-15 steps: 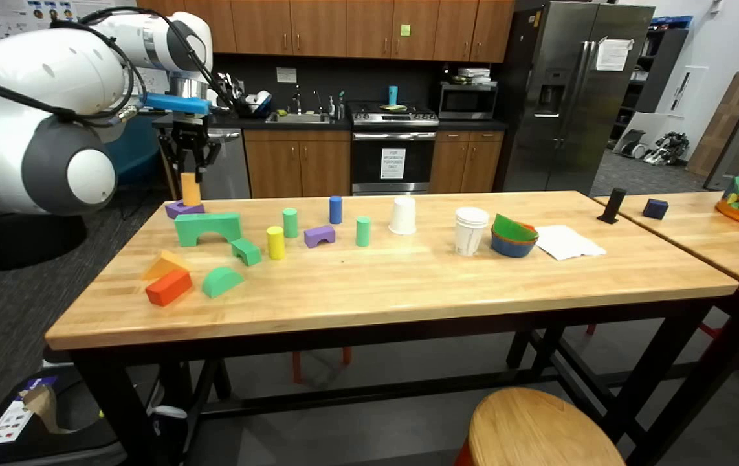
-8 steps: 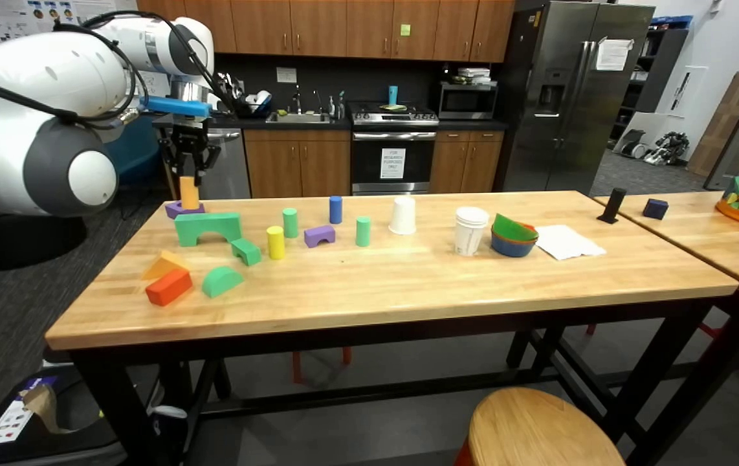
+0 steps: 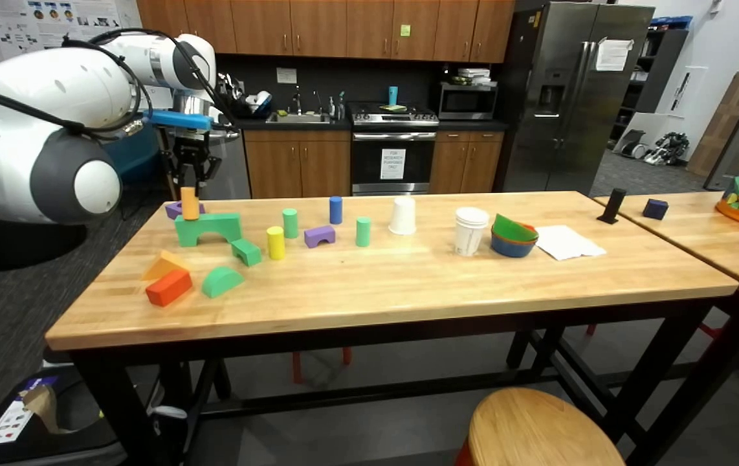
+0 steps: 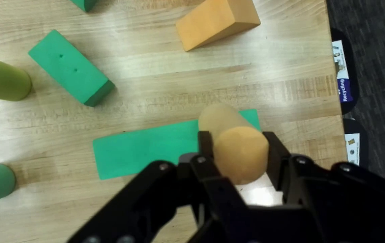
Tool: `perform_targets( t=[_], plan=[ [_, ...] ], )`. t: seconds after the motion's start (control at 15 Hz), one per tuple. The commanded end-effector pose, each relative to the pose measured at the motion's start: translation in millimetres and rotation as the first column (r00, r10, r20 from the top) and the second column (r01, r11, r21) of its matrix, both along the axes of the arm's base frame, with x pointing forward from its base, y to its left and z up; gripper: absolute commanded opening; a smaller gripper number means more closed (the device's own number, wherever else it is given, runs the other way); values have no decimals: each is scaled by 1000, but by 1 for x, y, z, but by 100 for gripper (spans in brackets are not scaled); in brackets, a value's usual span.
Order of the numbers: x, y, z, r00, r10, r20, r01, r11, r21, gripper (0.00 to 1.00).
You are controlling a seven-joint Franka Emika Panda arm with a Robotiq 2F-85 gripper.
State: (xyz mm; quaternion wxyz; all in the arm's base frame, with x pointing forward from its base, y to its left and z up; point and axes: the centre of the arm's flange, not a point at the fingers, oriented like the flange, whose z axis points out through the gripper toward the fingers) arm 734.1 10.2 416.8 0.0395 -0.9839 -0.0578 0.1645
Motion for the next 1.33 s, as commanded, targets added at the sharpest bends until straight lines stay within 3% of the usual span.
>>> perform_targets(
  t=[0.0, 1.27],
  plan=[
    [-71, 3, -23, 1000, 8, 26, -8, 1000, 4, 15],
    [-63, 5, -5, 994, -7, 114, 5, 1000, 14, 15]
  ],
)
